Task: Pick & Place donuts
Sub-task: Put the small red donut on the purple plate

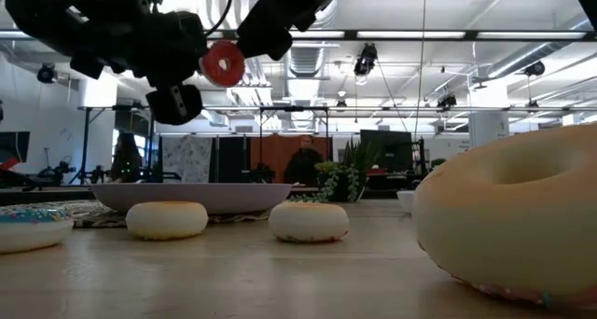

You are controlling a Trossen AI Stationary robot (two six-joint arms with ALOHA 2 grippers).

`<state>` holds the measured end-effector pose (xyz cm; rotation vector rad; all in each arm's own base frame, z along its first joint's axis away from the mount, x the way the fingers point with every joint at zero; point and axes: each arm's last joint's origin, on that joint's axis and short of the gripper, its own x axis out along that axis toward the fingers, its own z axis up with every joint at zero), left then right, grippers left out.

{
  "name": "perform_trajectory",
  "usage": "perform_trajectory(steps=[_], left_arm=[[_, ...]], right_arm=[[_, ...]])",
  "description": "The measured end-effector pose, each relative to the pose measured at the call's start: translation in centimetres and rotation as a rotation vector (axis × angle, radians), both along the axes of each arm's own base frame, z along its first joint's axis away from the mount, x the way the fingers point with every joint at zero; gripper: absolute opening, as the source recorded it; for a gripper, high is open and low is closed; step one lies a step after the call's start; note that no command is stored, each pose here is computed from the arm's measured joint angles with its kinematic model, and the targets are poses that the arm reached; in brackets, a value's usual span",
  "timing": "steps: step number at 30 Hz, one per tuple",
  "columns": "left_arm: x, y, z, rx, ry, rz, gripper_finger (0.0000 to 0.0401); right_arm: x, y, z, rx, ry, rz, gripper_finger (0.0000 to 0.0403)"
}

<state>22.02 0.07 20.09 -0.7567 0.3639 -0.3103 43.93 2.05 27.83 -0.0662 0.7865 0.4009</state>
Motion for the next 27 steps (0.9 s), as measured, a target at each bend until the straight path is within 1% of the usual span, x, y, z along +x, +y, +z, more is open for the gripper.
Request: perform_trajectory(steps=[3,6,14,20,23,25,27], left_arm=[[0.2,0.1,-0.3,0.006,0.012,0.005,0.0],[0.6,0.1,-0.2,0.014,0.011,0.004,0.0],[1.4,0.1,0.4,0.033,-0.008,-0.021,0.0],[1.4,0.1,0.2,0.025,0.018,-0.023,0.0],[1.3,0.1,0.5,0.017,0.006,-0.021,0.0],[1.2,0.1,0.7,0.007,0.004,0.0,0.0002],[1.0,0.2,0.9,-0.009,0.019,0.045,0.0011]], right_arm=[[0.3,-0.1,0.0,-0.002,-0.01,0.0,0.0209],[0.4,-0.1,-0.1,-0.004,-0.014,0.003,0.02],[0.7,-0.1,-0.7,-0.009,-0.017,0.012,0.0157],[0.5,-0.1,-0.8,-0.012,0.01,0.011,0.0128],[0.4,-0.2,-1.0,-0.013,0.031,0.01,0.0107],[0.3,-0.2,-1.0,-0.014,0.041,0.009,0.0091],[0.3,-0.3,-1.1,-0.015,0.045,0.004,0.0072]])
